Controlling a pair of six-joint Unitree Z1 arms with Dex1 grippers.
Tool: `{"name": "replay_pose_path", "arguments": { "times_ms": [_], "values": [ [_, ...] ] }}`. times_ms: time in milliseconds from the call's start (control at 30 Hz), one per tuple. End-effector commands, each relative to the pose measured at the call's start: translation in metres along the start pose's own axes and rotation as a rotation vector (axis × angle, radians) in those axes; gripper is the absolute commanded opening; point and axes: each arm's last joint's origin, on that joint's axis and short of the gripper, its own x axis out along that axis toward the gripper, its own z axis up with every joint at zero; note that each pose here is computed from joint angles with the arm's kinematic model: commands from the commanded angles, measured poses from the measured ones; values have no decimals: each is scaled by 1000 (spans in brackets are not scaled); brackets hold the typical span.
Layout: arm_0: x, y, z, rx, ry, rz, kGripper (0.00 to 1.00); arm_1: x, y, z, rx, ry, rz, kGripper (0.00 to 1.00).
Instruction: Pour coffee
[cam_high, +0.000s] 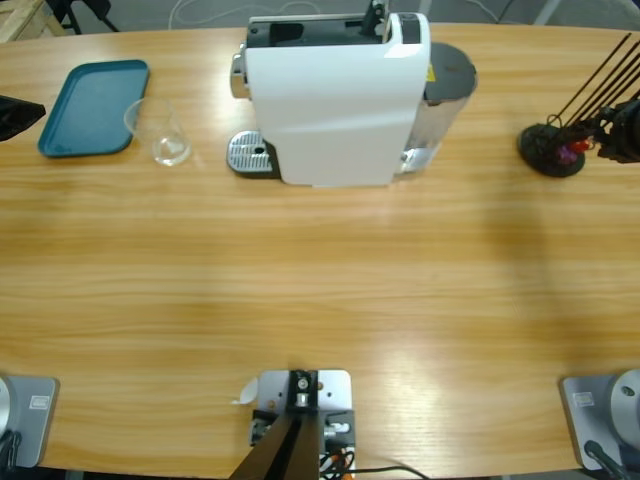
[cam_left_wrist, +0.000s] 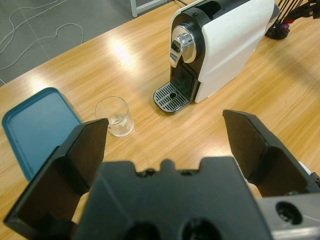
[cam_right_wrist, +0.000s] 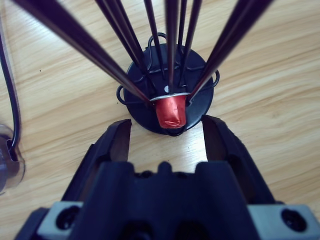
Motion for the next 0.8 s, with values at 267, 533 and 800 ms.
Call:
{"name": "replay_pose_path", "arguments": {
  "times_ms": [267, 533, 800],
  "values": [
    [13, -2, -11, 0, 57, -7, 982, 13, 1, -9, -9, 40, -36, 588],
    [11, -2, -11, -2, 50, -8, 982, 13, 2, -6, -9, 31, -37, 446],
    [9, -2, -13, -2, 52, -7, 982, 16, 3, -4, -9, 33, -43, 333]
  ]
}}
